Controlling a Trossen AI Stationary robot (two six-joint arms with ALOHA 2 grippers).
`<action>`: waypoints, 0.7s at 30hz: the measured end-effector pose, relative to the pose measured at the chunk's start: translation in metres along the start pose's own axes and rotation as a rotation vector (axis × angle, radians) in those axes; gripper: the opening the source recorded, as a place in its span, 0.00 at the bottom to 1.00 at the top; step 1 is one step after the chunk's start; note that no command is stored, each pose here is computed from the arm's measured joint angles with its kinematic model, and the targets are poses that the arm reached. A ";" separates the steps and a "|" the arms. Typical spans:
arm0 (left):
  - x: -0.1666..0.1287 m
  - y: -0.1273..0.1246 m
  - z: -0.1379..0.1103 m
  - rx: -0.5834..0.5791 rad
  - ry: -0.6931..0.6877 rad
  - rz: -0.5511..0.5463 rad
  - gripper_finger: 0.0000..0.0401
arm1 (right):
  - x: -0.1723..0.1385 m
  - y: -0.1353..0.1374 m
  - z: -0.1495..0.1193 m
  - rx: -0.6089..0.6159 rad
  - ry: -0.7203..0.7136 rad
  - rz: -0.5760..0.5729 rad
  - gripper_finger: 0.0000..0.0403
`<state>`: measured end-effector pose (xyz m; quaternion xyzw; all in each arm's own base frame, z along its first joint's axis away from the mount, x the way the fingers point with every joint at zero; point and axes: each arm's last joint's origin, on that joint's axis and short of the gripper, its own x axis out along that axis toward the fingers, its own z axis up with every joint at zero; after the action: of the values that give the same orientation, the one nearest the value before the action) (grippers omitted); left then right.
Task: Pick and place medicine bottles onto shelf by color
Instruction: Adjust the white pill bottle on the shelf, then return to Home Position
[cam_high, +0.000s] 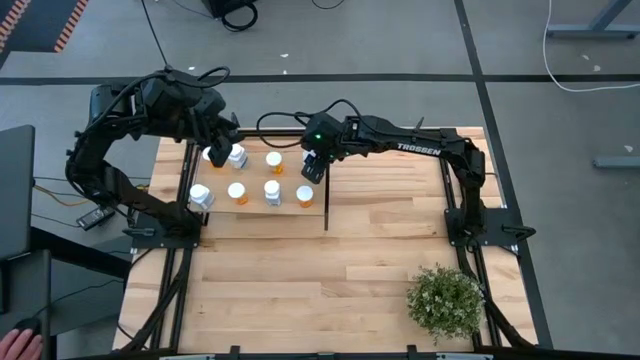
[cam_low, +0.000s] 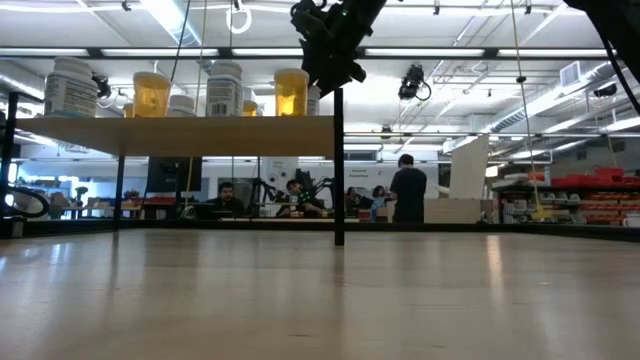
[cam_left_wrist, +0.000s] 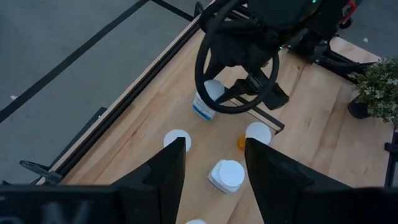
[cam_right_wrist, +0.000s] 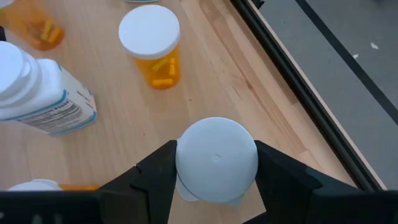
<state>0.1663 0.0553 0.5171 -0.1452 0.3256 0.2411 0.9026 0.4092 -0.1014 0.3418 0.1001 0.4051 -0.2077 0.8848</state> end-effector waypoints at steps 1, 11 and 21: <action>0.000 -0.001 0.000 0.004 0.001 -0.004 0.43 | 0.000 0.000 0.000 0.001 -0.003 0.000 0.51; -0.001 -0.009 -0.002 0.034 0.002 -0.030 0.43 | 0.000 0.000 0.001 0.008 -0.008 0.007 0.51; -0.001 -0.008 -0.002 0.035 0.002 -0.029 0.43 | -0.001 0.000 0.001 0.010 -0.008 0.016 0.59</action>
<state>0.1689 0.0469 0.5172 -0.1342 0.3285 0.2221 0.9082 0.4096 -0.1013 0.3432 0.1067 0.3997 -0.2030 0.8875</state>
